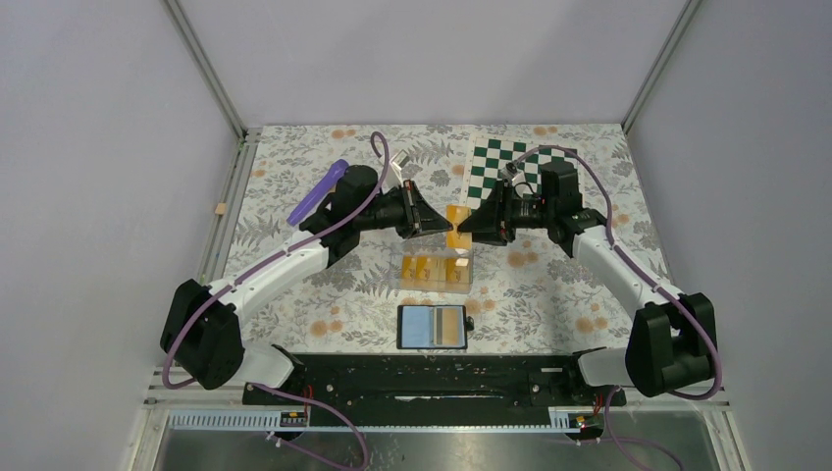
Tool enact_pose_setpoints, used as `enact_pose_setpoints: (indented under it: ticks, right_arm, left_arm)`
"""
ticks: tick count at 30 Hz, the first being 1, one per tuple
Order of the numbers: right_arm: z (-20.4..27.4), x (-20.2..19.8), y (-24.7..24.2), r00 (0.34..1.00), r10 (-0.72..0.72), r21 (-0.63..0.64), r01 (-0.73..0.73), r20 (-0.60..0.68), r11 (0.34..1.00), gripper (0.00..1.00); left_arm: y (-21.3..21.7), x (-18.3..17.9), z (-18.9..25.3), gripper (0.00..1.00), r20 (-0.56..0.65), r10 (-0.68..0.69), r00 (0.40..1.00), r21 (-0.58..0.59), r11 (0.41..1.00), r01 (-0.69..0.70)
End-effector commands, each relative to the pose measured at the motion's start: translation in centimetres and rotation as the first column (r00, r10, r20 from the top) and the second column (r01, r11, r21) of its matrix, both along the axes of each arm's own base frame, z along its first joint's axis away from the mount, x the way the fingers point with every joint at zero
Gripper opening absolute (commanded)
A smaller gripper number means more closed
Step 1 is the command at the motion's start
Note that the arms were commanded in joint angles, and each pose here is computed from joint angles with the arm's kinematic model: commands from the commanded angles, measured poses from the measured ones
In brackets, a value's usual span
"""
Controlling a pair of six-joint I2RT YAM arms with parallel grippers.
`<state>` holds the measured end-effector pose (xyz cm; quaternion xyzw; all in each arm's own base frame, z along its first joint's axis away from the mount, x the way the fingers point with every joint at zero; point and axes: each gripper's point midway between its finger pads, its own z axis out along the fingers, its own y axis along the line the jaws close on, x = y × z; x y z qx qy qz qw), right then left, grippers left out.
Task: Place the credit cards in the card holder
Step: Pick up the credit card from the storage box.
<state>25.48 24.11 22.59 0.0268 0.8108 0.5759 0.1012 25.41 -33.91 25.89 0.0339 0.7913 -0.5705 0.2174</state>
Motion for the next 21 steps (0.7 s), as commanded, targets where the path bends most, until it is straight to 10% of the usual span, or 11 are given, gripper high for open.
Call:
enact_pose_setpoints:
  ticks: [1, 11, 16, 21]
  right_arm:
    - [3.5, 0.0, 0.8, 0.996, 0.041, 0.140, -0.051, 0.073, 0.989, 0.45]
    - [4.3, -0.6, 1.2, 0.994, 0.057, 0.175, -0.072, 0.092, 0.982, 0.00]
    - [3.4, -1.1, 1.1, 0.992, 0.069, 0.084, -0.078, 0.108, 0.993, 0.00]
    - [2.8, -1.5, 0.9, 0.991, 0.078, 0.049, -0.084, 0.110, 0.995, 0.00]
  left_arm:
    - [0.0, -0.3, 2.2, 0.00, 0.061, -0.026, 0.998, -0.057, 0.998, 0.029]
    - [0.5, -0.2, 0.0, 0.00, 0.031, -0.006, 1.000, 0.023, 1.000, 0.005]
    - [0.9, 0.1, -0.6, 0.02, 0.036, 0.011, 0.999, 0.083, 0.996, -0.014]
    - [1.8, 0.4, -0.4, 0.43, 0.069, 0.048, 0.996, 0.121, 0.991, -0.056]
